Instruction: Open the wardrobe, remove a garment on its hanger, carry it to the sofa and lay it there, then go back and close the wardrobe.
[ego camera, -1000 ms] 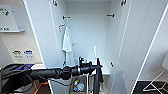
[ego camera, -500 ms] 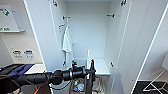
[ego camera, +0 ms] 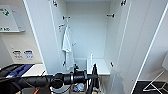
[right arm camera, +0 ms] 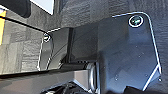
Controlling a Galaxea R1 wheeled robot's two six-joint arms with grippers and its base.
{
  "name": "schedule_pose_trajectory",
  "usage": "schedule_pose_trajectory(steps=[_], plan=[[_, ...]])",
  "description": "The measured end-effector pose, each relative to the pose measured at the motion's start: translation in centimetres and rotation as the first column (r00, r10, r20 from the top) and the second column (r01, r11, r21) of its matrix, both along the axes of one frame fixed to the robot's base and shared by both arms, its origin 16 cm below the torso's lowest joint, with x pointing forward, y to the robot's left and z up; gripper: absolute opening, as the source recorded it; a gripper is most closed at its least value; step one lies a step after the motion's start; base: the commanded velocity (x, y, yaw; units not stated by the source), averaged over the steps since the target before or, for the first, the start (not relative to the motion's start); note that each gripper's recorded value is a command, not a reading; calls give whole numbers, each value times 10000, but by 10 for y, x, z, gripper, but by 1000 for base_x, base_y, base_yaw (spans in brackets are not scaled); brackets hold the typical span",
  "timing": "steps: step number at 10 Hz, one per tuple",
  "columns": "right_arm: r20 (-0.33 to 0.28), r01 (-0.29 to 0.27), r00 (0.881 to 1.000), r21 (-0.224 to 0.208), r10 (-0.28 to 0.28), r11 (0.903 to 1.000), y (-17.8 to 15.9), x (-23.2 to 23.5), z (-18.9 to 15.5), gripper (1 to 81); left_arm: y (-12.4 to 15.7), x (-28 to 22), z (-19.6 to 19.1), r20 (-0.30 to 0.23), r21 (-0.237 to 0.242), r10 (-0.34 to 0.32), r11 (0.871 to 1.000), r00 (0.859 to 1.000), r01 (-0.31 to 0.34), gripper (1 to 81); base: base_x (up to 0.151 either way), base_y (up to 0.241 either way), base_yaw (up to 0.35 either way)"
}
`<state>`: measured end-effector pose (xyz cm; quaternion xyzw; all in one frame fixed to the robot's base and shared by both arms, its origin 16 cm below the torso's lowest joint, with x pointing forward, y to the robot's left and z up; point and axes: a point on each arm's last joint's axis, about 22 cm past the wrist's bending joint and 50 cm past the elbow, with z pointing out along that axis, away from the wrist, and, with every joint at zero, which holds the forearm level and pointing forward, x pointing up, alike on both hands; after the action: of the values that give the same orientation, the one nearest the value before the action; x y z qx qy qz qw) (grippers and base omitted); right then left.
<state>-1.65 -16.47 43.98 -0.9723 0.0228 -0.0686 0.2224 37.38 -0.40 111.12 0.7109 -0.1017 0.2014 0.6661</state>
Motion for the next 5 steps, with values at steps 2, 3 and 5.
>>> schedule_pose_trajectory(steps=[2,3,5], plan=[[10,-3,10000,8,3,10000,1,1,0,811,0,-1,-2,-20,-13,5,10000,10000,-5,10,0,0,0],[10,-3,10000,6,3,10000,1,1,0,811,0,-2,-5,-87,-9,0,10000,10000,0,10,0,0,0],[14,-2,10000,7,2,10000,1,1,0,811,0,-3,-5,-117,-63,9,10000,9999,-10,10,0,0,0]])
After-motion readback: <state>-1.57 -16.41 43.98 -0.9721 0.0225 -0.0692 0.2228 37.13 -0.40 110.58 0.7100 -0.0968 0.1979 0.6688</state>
